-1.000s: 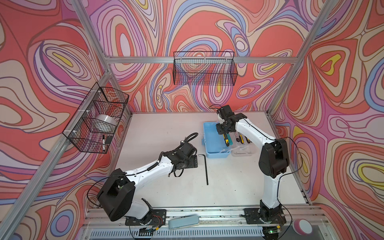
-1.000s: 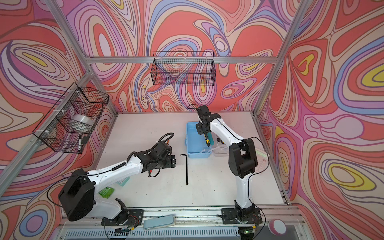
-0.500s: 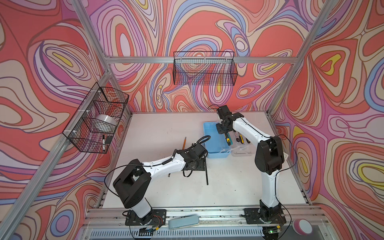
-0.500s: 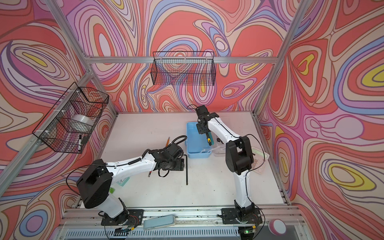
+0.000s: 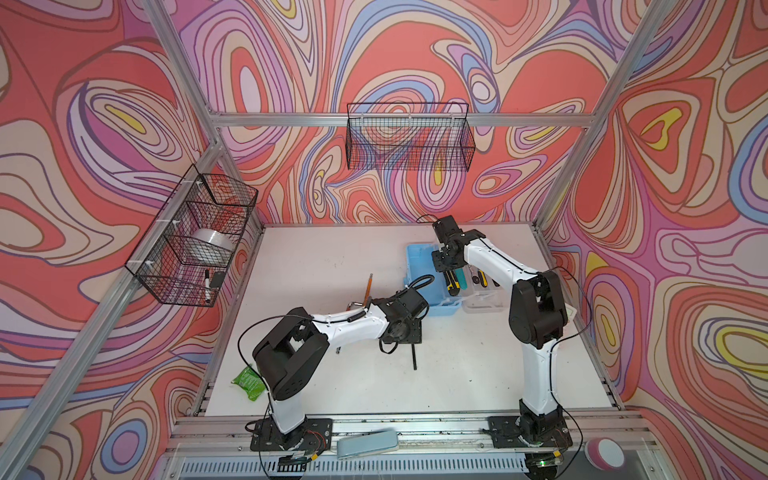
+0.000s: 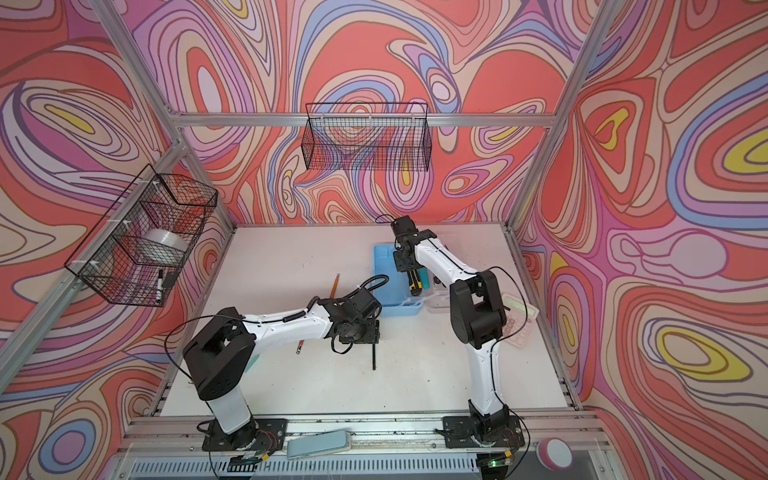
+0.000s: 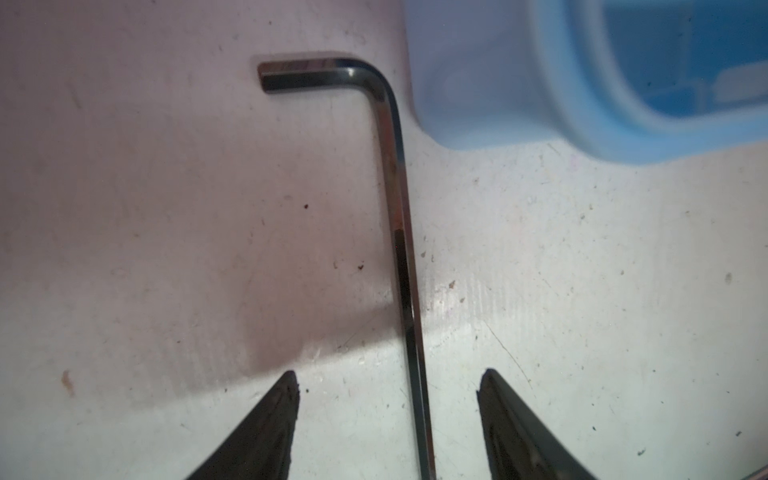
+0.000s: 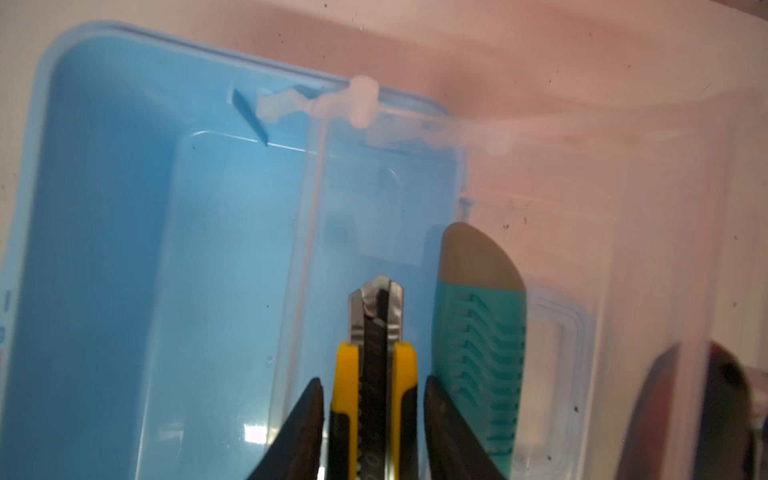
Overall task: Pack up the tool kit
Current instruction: 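Place yellow-black knife in tray with right gripper while left reaches hex key, then grasp the black L-shaped hex key with the left gripper and lift it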
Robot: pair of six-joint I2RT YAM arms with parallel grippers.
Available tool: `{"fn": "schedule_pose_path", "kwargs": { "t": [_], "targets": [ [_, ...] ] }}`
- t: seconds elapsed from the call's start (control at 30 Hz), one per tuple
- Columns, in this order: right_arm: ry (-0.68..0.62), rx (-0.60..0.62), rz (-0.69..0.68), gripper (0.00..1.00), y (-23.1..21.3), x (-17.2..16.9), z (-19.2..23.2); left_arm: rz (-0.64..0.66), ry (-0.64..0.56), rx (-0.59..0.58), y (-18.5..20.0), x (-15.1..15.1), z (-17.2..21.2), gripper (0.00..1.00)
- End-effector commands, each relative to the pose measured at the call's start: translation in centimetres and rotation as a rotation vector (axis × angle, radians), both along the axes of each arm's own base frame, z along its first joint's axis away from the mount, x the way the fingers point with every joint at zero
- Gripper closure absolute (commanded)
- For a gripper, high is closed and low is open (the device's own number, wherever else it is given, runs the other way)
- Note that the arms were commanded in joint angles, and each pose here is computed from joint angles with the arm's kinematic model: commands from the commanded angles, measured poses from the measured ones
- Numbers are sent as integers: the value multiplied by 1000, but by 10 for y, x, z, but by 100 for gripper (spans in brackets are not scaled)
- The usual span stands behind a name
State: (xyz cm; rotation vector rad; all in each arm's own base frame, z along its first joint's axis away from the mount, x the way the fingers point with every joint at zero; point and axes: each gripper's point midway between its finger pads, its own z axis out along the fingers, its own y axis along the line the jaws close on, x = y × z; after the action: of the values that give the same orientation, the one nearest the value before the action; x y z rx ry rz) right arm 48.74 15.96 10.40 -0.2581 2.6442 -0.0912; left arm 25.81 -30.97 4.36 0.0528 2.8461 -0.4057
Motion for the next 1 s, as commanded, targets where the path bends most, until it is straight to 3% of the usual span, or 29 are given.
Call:
{"fn": "schedule_pose_path", "kwargs": {
  "t": [0.0, 0.27, 0.5, 0.77, 0.97],
  "targets": [
    [-16, 20, -7, 58, -1, -3, 9, 20, 9, -5, -3, -1, -1, 31],
    [-41, 36, -22, 48, -3, -6, 22, 18, 9, -1, -3, -1, -2, 33],
    [-115, 80, -32, 46, -4, -11, 55, 19, 28, 65, -1, 3, -12, 48],
    [-178, 108, -32, 44, -8, -19, 79, 37, 34, 126, -4, 3, -27, 53],
    [-194, 119, -37, 44, -19, -26, 83, 75, 41, 195, 4, 2, -40, 67]
  ]
}}
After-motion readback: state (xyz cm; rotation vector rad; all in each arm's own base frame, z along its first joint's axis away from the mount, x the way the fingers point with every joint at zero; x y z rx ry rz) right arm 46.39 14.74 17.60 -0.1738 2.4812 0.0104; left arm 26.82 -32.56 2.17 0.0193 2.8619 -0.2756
